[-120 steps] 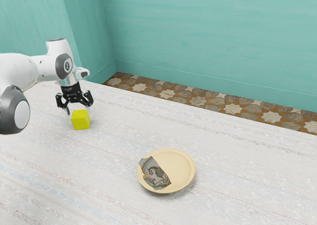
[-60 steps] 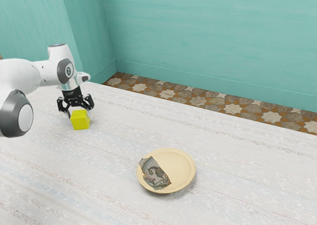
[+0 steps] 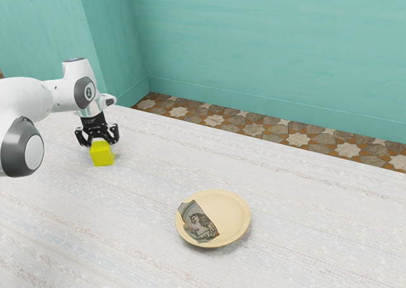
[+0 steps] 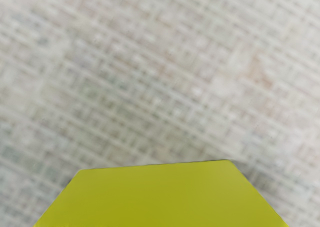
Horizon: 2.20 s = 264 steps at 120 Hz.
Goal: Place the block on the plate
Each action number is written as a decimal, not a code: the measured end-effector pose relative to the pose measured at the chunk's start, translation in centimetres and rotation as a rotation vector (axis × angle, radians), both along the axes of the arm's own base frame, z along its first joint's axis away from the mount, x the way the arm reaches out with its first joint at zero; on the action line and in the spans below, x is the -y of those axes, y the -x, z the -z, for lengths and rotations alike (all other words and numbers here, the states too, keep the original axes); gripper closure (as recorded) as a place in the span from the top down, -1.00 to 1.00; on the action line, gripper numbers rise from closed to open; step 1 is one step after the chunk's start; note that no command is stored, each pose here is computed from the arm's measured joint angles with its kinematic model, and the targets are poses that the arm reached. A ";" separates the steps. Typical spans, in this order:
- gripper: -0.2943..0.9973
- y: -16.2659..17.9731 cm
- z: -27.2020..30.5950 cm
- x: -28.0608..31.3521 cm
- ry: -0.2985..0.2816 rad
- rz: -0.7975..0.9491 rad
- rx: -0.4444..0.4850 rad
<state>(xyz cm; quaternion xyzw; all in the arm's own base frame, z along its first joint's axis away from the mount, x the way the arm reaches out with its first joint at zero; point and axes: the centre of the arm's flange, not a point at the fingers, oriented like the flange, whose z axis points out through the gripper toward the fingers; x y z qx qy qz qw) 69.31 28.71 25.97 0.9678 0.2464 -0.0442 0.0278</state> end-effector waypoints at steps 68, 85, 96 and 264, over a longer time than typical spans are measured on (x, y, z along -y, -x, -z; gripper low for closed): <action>0.12 -1.5 -5.7 6.6 -0.033 0.094 0.026; 0.11 -1.9 -6.5 14.4 -0.022 0.189 0.007; 0.11 -1.8 -7.1 18.6 -0.029 0.243 -0.004; 0.11 9.7 -3.9 50.6 -0.096 0.456 -0.016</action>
